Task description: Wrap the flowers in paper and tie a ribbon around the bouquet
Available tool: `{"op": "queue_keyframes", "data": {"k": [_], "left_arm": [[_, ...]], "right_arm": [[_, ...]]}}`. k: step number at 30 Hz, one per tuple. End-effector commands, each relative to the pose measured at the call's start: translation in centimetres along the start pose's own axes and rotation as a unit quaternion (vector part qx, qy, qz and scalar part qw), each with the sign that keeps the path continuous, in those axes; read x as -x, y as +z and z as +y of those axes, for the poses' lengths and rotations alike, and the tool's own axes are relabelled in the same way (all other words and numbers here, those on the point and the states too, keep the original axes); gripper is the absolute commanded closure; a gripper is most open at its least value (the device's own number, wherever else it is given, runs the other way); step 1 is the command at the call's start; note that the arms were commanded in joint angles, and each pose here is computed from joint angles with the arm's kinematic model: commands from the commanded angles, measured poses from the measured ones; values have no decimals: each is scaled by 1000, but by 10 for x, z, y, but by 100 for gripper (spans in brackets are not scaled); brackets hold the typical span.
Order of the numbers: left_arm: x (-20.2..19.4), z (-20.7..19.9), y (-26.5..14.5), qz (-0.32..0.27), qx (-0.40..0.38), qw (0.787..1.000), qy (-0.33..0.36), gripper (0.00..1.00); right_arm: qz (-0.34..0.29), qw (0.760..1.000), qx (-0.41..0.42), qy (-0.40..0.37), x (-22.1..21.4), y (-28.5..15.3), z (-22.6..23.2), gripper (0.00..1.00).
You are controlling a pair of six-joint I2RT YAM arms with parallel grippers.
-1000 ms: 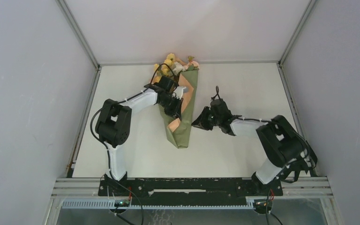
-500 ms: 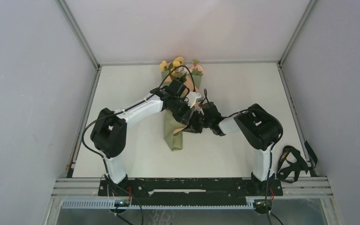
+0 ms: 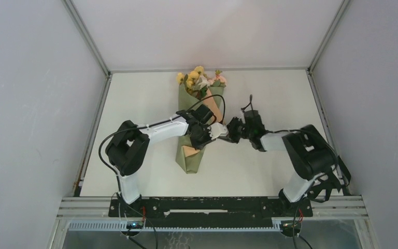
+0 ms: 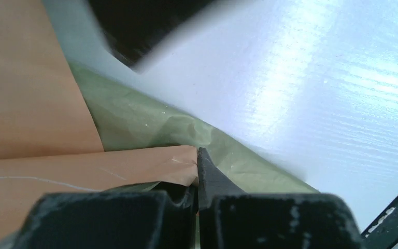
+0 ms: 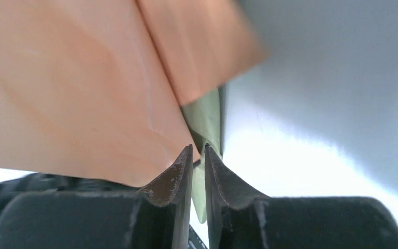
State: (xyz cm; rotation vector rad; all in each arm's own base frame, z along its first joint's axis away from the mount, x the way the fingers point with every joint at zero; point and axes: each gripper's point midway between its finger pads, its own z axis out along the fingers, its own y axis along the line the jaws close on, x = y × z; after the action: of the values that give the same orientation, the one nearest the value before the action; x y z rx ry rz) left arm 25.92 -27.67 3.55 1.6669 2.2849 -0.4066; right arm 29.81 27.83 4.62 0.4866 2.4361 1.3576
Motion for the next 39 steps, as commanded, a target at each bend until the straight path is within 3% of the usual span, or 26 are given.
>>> {"op": "queue_keyframes", "data": {"k": [1, 5, 10, 11, 13, 18, 27, 30, 33, 37, 39], "left_arm": [[-1, 5, 0, 8, 25, 999, 47, 100], [1, 4, 0, 9, 24, 998, 53, 100], [0, 4, 0, 12, 23, 998, 55, 100], [1, 4, 0, 12, 24, 998, 55, 100], [0, 4, 1, 13, 24, 998, 56, 100], [0, 4, 1, 15, 25, 998, 57, 100], [0, 4, 1, 17, 27, 998, 55, 100], [0, 4, 0, 16, 27, 998, 54, 100], [0, 4, 1, 18, 26, 998, 54, 100], [0, 4, 1, 19, 24, 998, 54, 100], [0, 3, 1, 19, 24, 998, 52, 100]], "right_arm": [[-69, 993, -26, -98, 58, -50, 14, 77], [-118, 971, -54, -201, 112, -93, 54, 69], [-86, 954, -36, -286, 135, -96, 120, 40], [-73, 953, -36, -293, 137, -91, 127, 31], [-42, 952, -42, -300, 136, -81, 139, 3], [24, 935, -55, -349, 109, -53, 155, 0], [78, 925, -62, -366, 79, -22, 151, 0], [88, 924, -76, -364, 76, -13, 141, 4], [101, 923, -83, -361, 75, -11, 133, 15], [106, 929, -77, -346, 81, -16, 125, 70], [99, 934, -66, -337, 87, -20, 125, 86]]}}
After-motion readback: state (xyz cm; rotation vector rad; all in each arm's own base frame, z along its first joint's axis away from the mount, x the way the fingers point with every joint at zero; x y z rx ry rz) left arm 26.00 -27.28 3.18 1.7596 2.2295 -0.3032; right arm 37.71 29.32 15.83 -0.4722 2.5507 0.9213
